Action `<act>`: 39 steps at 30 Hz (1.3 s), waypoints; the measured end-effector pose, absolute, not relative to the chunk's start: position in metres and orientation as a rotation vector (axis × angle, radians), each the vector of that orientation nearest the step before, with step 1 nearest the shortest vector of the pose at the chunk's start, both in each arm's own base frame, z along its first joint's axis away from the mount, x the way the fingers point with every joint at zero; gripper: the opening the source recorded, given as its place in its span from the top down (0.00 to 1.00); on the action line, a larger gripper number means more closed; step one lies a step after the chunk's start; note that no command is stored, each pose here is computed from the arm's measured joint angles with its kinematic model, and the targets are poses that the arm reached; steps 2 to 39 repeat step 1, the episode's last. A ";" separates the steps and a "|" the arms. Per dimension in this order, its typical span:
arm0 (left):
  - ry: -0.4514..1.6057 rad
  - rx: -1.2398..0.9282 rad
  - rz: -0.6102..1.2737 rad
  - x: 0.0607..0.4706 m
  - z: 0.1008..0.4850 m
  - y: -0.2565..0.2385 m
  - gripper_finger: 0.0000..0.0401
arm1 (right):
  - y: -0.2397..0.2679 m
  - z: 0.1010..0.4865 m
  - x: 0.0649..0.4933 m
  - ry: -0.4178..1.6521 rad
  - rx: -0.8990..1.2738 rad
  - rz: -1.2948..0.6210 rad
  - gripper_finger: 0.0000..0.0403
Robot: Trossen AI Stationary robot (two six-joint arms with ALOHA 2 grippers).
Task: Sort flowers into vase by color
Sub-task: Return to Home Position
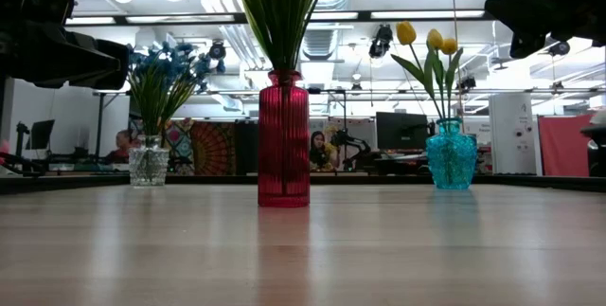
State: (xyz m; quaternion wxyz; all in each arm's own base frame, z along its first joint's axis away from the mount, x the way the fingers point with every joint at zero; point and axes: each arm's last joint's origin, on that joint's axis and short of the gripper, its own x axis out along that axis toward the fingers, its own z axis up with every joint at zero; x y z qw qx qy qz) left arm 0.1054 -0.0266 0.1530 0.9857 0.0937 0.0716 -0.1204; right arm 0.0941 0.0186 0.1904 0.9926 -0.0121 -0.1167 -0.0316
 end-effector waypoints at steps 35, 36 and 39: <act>0.144 0.188 -0.242 0.105 0.153 -0.027 1.00 | 0.019 0.190 0.094 -0.234 -0.024 -0.063 0.69; 0.144 0.188 -0.242 0.105 0.153 -0.027 1.00 | 0.019 0.190 0.094 -0.234 -0.024 -0.063 0.69; 0.144 0.188 -0.242 0.105 0.153 -0.027 1.00 | 0.019 0.190 0.094 -0.234 -0.024 -0.063 0.69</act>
